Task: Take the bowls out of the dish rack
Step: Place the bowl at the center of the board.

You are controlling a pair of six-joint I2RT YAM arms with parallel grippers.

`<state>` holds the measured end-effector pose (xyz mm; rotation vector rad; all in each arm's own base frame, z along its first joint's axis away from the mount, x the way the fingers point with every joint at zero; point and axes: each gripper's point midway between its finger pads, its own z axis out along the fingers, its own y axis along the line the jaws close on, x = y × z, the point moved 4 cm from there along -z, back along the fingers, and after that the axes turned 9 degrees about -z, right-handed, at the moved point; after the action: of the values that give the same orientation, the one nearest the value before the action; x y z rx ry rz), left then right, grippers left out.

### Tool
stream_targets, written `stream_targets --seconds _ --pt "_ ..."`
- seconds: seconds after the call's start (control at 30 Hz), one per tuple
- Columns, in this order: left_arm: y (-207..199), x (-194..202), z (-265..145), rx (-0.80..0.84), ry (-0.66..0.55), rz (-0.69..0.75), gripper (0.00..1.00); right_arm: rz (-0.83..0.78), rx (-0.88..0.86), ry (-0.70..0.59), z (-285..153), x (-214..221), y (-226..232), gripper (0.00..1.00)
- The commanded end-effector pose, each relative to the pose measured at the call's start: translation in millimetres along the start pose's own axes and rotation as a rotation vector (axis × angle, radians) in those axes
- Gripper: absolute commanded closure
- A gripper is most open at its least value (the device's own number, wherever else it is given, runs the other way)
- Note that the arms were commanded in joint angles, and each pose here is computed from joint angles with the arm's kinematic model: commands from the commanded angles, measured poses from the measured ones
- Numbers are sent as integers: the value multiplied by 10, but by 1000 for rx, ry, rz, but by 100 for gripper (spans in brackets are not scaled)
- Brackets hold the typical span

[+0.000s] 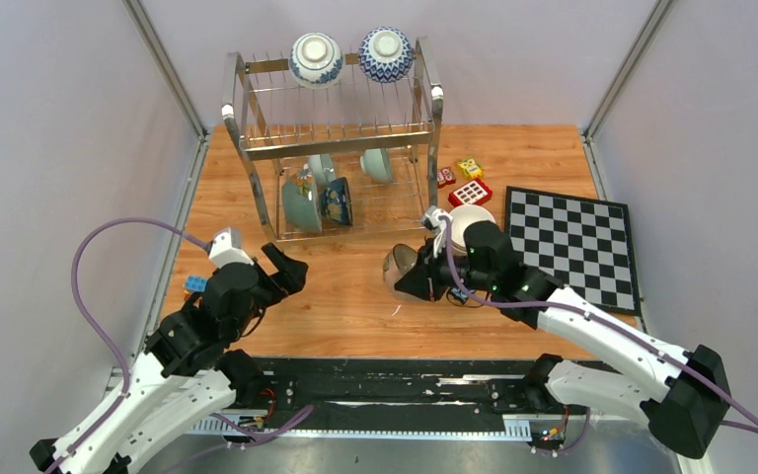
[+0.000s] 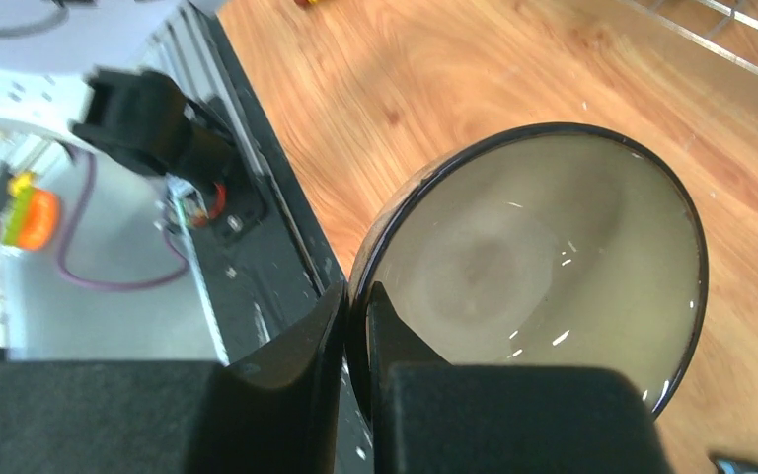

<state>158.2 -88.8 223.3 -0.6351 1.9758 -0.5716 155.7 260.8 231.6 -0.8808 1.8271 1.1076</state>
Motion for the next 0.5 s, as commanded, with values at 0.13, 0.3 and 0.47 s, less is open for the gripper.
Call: stream_targets --seconds 0.13,0.3,0.47 --pt "-234 268 -39 264 126 -40 0 -348 151 132 -42 177 19 97" --pt "-276 391 -50 282 229 80 0 -549 227 220 6 277 93 97" --pt "-188 565 42 194 361 237 0 -695 267 288 95 341 205 97"
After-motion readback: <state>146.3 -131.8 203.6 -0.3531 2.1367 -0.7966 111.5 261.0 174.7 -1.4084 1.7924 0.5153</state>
